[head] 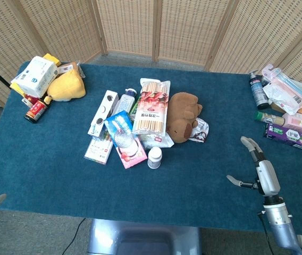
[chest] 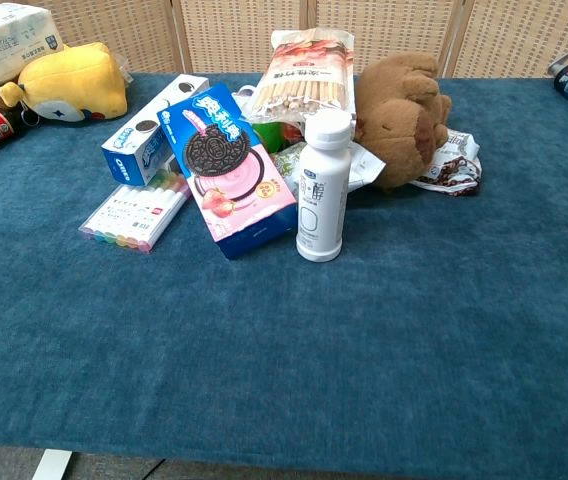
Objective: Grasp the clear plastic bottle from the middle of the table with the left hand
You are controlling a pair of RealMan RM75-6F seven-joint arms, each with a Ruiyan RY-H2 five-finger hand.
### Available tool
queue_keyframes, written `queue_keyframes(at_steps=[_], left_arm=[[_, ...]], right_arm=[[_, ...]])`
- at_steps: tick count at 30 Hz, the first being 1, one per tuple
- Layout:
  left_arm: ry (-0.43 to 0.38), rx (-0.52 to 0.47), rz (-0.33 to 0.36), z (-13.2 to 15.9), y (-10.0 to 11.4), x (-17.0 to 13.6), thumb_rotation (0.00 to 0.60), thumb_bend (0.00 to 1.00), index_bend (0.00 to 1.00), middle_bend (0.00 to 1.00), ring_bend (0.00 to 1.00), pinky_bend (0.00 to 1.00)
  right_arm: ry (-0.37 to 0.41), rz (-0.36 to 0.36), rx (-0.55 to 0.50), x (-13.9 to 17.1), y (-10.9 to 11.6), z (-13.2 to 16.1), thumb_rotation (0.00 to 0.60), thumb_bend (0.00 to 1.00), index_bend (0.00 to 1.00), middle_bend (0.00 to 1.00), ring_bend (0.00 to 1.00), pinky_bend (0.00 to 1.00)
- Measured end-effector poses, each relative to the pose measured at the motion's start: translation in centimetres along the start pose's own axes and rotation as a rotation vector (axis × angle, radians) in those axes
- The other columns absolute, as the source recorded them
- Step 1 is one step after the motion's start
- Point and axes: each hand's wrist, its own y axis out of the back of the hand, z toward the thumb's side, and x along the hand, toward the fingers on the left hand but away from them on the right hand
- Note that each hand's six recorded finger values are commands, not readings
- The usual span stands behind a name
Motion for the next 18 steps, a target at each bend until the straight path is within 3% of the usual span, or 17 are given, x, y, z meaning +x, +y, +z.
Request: queue_keyframes(at_steps=[18], left_arm=[[-0.004,0.005,-0.010,-0.08,-0.34,0.28,0.600,0.00,0.08,0.00,0.00,0.00]], right_arm=[[-0.007,-0.003,0.007,-0.03,-0.04,-0.20,0.600,0.00,0.00,0.00,0.00,0.00]])
